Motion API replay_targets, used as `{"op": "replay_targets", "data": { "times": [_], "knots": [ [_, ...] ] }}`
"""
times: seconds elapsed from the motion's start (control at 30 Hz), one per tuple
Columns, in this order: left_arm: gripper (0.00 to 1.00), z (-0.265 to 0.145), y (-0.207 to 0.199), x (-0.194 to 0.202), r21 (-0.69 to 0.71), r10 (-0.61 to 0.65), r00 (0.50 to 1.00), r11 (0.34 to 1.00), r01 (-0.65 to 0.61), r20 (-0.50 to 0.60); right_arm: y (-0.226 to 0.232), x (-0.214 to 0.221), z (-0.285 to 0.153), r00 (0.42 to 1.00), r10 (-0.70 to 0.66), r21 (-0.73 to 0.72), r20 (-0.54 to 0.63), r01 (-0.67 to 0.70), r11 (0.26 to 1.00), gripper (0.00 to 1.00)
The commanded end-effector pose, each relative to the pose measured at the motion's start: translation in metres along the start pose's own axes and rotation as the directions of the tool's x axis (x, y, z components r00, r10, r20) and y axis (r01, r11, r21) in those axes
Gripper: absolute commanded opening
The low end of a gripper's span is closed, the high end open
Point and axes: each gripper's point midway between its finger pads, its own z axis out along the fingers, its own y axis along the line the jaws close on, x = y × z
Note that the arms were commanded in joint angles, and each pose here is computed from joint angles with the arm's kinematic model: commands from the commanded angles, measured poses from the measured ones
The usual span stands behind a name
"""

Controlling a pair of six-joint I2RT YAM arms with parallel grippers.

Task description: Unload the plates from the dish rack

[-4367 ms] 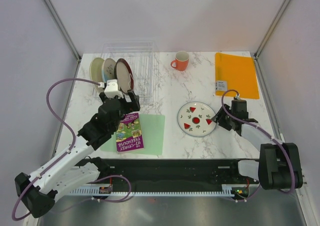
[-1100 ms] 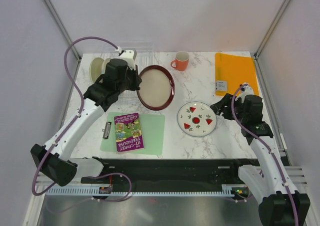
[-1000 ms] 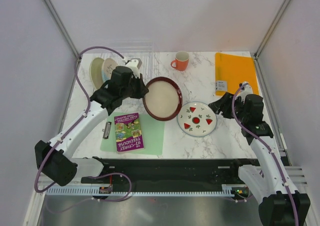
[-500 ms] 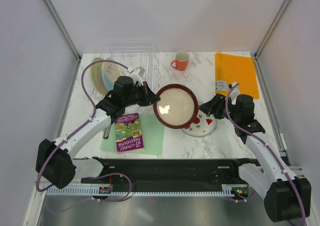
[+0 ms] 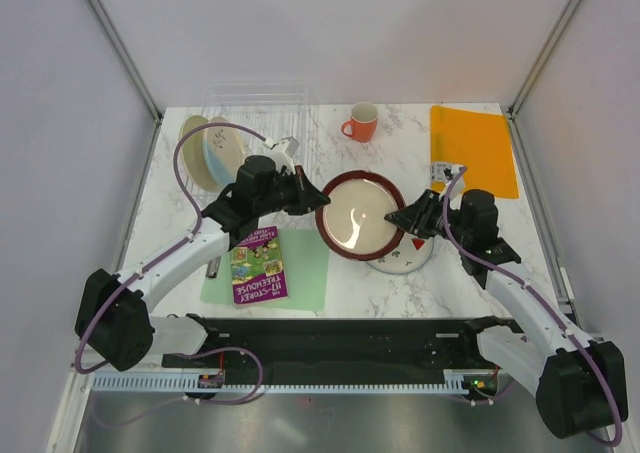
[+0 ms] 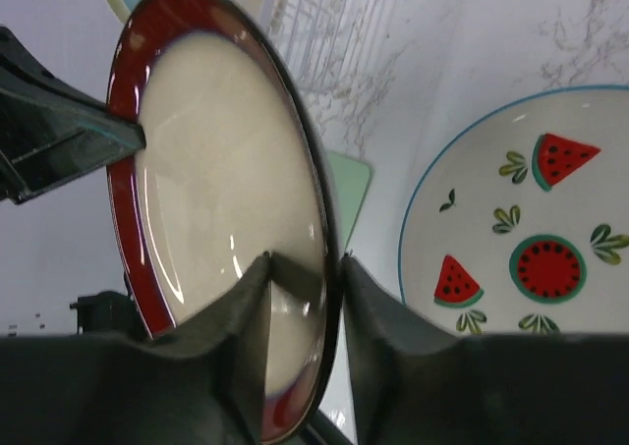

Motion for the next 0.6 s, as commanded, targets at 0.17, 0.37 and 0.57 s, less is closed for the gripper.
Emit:
{"op": "replay_targets", "data": {
  "times": [0.17, 0.37, 0.57],
  "knots": [
    [0.13, -0.009, -0.043, -0.037, 0.141, 0.01, 0.991, 0.99, -0.028, 0.132, -0.005, -0.011, 0.0, 0.997, -0.024, 0.047, 0.069, 0.02, 0.999, 0.0],
    [0.67, -0.024, 0.018, -0.027, -0.171, 0.101, 0.987, 0.982, -0.079, 0.126, -0.03, -0.031, -0.028, 0.98, -0.124, 0.276, 0.155, 0.077, 0.958, 0.0],
    [0.78, -0.061, 0.049, -0.034, -0.353, 0.177, 0.962, 0.931, -0.095, 0.208, -0.051, -0.036, -0.037, 0.977, -0.141, 0.396, 0.159, 0.068, 0.916, 0.0]
  ]
}}
